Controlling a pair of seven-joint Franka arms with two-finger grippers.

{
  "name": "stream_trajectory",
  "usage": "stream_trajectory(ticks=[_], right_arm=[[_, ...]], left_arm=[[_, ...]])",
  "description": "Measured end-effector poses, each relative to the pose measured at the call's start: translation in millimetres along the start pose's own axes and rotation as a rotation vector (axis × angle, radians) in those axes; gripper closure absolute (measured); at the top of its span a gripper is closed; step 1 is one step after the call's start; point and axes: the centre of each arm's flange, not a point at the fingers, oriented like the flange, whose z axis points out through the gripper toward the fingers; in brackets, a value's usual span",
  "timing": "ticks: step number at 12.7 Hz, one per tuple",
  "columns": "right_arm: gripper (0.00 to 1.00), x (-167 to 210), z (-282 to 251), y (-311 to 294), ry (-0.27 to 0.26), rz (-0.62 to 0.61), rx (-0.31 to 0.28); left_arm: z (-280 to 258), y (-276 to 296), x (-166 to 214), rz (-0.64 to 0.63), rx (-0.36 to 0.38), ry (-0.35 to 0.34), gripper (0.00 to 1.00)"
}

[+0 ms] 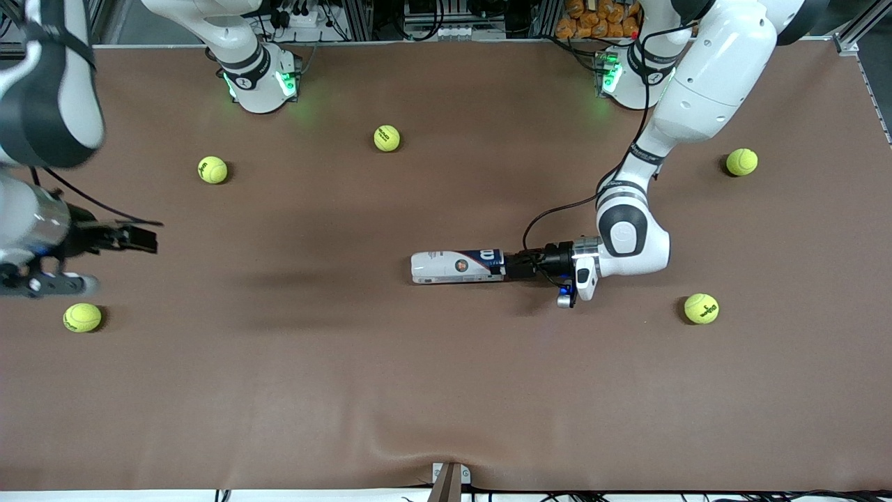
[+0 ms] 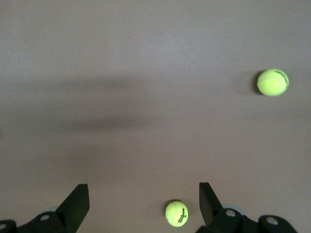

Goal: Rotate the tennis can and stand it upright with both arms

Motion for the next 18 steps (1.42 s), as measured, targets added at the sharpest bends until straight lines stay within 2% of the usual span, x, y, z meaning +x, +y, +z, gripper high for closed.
stream_trajectory(ticks=[1, 2, 3, 4, 6, 8, 10, 12, 14, 18], right_arm=[[0.0, -13.3, -16.4, 0.5, 0.015, 0.036, 0.003], [0.0, -24.9, -33.0, 2.3, 0.036, 0.059, 0.006], [0.0, -34.1, -47.6, 7.4, 0.06, 0.074, 0.009], [0.0, -41.4, -58.4, 16.2, 0.079, 0.089, 0.012], [0.0, -49.9, -69.5, 36.6, 0.098, 0.082, 0.015], [0.0, -52.1, -74.0, 39.9, 0.109, 0.061, 0.016], [0.0, -54.1, -76.2, 42.2, 0.105, 0.066, 0.025], [0.0, -60.3, -73.8, 52.1, 0.06, 0.087, 0.085], [0.0, -65.0, -74.3, 66.9, 0.041, 0.103, 0.134], [0.0, -77.8, -91.5, 72.1, 0.043, 0.105, 0.129]], left_arm=[[3.5, -4.8, 1.4, -0.001, -0.01, -0.007, 0.33], [5.6, -7.8, 3.2, -0.002, -0.014, -0.01, 0.4], [6.8, -7.8, 4.5, -0.009, -0.027, -0.012, 0.4], [7.5, -4.6, 5.2, -0.017, -0.048, -0.01, 0.48], [9.5, 6.2, 5.7, -0.015, -0.079, -0.008, 0.74], [11.8, 33.9, 6.5, -0.008, -0.11, -0.015, 0.96], [11.5, 76.2, 4.3, -0.016, -0.126, -0.028, 0.96], [3.8, 123.8, -5.0, -0.04, -0.041, -0.048, 0.96], [-3.8, 176.9, -22.5, -0.067, 0.072, -0.038, 0.96], [29.7, 271.0, -87.7, -0.054, 0.305, 0.048, 0.96]])
